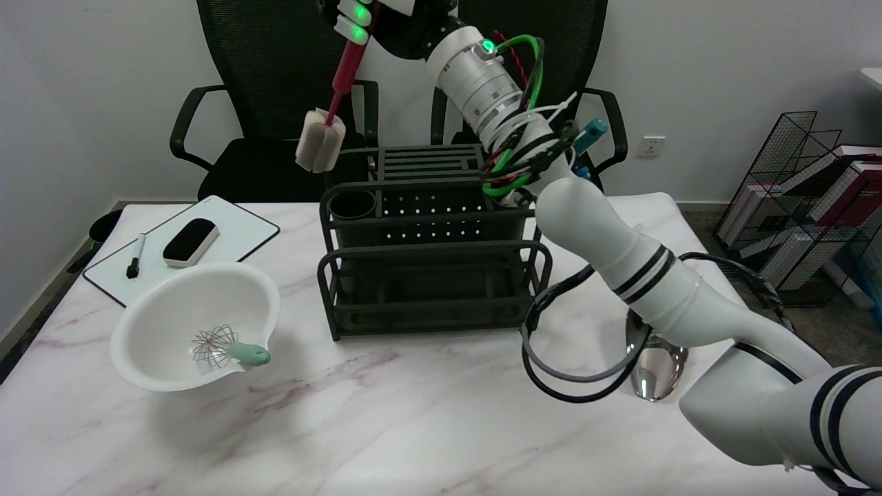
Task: Pick up the pink sponge bottle brush.
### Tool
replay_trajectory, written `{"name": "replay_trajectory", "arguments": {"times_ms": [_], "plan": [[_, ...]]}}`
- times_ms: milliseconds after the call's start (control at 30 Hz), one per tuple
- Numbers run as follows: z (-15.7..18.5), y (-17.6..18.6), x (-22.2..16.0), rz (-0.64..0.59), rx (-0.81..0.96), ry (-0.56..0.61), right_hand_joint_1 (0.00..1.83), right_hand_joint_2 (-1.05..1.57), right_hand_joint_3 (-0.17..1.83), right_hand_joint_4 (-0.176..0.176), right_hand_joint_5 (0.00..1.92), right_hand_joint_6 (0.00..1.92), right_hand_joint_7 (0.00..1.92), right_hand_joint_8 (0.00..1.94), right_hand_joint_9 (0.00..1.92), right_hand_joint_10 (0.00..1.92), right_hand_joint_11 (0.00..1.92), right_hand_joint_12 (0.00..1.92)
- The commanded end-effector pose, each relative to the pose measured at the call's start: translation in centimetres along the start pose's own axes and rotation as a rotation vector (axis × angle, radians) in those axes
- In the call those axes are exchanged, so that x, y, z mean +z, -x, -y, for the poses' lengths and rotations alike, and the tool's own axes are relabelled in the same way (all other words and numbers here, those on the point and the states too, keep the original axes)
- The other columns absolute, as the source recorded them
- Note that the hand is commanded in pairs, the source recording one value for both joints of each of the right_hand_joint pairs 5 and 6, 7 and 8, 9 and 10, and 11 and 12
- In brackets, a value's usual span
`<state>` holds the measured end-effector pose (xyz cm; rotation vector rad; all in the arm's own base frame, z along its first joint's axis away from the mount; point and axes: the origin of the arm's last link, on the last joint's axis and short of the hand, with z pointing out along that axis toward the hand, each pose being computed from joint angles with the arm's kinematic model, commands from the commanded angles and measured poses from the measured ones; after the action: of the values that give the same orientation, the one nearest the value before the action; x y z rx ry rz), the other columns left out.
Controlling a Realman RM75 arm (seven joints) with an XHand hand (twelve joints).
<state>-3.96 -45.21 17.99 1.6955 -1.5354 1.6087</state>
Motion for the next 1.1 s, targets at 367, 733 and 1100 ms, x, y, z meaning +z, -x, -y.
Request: {"name": "replay_trajectory", "arguments": {"times_ms": [367, 733, 1100], "plan": [[-1.9, -0.2, -16.2, -0.181, 0.165, -0.01, 1.11, 1.57, 0.37, 0.0, 1.92, 1.92, 1.92, 1.92, 1.92, 1.92, 1.92, 1.92], [-3.3, -2.9, -25.0, -0.362, 0.008, -0.032, 1.09, 1.57, 0.31, 0.0, 1.92, 1.92, 1.92, 1.92, 1.92, 1.92, 1.92, 1.92], [-3.8, -2.0, -27.1, -0.254, 0.103, -0.105, 1.07, 1.57, 0.38, 0.0, 1.92, 1.92, 1.92, 1.92, 1.92, 1.92, 1.92, 1.92]]}}
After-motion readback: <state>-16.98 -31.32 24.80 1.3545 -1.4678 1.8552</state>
